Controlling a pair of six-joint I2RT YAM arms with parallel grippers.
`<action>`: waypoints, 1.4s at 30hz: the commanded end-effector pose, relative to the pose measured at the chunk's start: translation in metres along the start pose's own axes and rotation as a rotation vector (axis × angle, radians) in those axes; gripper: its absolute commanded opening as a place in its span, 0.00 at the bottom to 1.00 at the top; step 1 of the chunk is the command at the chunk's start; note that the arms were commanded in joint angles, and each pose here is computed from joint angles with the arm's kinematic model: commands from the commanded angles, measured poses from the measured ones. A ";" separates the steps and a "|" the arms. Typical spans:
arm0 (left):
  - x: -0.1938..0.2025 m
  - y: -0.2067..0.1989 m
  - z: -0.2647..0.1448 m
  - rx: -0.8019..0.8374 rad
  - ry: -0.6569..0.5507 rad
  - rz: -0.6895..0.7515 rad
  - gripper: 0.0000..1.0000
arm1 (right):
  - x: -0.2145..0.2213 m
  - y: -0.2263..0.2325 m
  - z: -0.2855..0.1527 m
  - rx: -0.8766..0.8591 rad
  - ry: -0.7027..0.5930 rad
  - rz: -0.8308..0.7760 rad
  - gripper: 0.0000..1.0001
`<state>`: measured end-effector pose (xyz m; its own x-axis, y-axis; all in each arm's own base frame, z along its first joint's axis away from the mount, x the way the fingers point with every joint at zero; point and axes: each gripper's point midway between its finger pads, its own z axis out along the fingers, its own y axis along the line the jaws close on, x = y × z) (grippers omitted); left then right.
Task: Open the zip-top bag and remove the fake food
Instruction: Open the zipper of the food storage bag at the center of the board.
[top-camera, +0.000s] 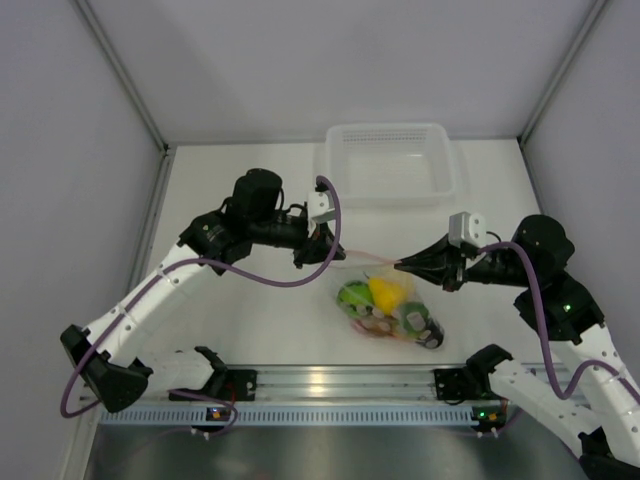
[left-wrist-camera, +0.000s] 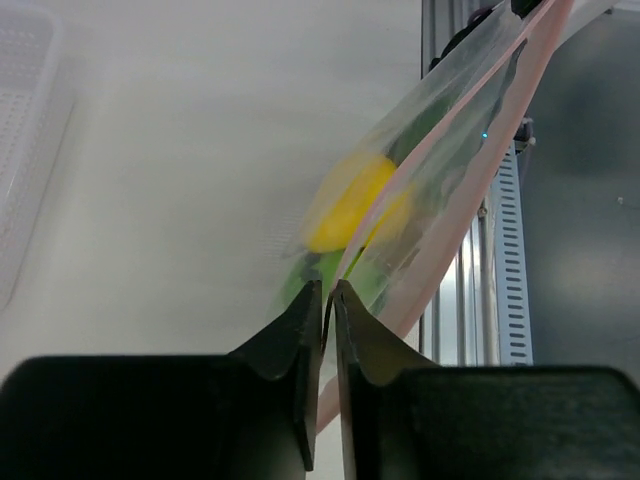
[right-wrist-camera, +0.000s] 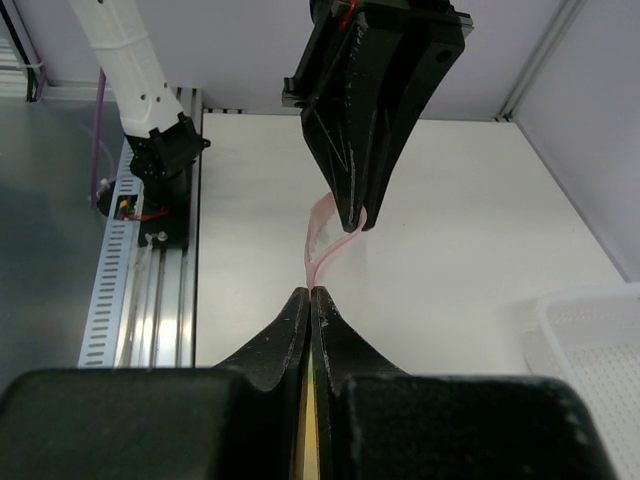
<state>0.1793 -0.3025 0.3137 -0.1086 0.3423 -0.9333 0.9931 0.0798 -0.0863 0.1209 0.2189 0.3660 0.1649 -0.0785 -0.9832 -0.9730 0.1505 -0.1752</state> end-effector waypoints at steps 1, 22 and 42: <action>-0.014 -0.006 -0.006 0.015 -0.052 0.050 0.12 | -0.019 0.003 0.001 -0.023 -0.067 -0.079 0.00; -0.036 0.028 -0.012 -0.171 -0.057 0.032 0.00 | 0.006 -0.027 0.004 0.139 -0.020 -0.013 0.46; -0.064 0.118 -0.062 -0.807 -0.190 -0.335 0.00 | 0.022 -0.115 0.004 0.708 -0.157 0.843 0.99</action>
<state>0.2773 -0.2711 0.3473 -0.3136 0.2189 -0.9240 0.7242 0.6845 -0.0837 0.2309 0.1911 0.3641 -0.2974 0.2051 -0.9325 -0.6045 0.7155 0.3502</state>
